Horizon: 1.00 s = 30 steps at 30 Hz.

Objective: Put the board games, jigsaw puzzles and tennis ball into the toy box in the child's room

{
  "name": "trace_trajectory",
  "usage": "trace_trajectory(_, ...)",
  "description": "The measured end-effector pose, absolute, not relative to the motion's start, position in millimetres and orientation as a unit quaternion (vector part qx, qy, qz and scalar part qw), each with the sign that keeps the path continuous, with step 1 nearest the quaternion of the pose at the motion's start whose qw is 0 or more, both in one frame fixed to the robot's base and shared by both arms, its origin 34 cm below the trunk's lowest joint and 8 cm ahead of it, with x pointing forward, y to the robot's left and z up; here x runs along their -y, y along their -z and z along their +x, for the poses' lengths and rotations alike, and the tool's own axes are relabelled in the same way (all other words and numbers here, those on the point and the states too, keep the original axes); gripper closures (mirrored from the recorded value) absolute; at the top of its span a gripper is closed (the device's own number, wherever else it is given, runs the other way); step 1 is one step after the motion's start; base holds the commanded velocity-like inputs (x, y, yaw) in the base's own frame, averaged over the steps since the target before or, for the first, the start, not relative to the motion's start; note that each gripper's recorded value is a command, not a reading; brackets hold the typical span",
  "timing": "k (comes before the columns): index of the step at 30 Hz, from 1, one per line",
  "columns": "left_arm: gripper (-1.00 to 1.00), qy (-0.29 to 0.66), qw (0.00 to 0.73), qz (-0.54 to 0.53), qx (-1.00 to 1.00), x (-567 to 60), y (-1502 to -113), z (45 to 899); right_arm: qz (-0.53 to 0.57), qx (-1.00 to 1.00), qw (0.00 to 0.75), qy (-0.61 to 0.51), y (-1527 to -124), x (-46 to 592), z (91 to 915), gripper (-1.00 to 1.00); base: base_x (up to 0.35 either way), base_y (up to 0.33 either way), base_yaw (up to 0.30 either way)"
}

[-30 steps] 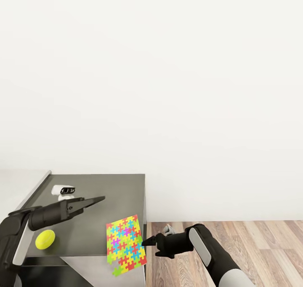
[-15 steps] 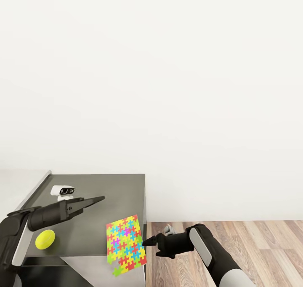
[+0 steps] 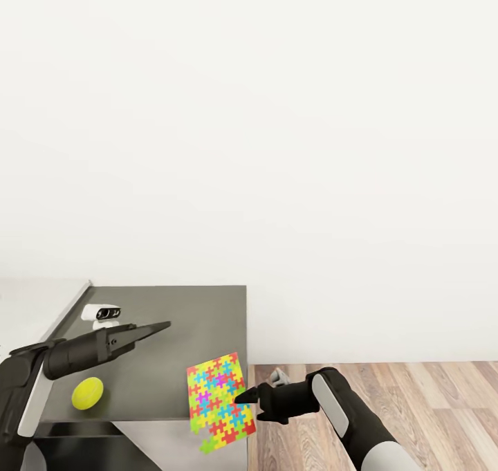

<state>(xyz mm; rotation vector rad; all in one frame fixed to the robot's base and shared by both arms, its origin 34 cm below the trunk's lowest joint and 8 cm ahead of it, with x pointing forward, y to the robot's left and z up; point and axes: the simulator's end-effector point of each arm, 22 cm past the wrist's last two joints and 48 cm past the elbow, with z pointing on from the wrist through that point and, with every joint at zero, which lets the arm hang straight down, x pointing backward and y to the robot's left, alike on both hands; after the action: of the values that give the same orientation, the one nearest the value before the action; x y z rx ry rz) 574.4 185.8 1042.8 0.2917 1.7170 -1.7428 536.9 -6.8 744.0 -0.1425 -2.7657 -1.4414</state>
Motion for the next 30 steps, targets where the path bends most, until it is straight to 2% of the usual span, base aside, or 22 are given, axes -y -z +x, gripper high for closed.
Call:
trace_trajectory(20,-1.00,0.668,0.332,0.111,-0.657,-185.7,-1042.9,574.5,-0.045,0.885,0.010,0.464,-745.2,4.0,536.8,-1.00,-0.003,0.008,0.000)
trace_trajectory(30,-1.00,0.668,0.331,0.110,-0.657,-186.0,-1042.8,574.6,-0.045,0.884,0.010,0.464,-745.5,3.5,537.0,-1.00,-0.133,0.000,0.000)
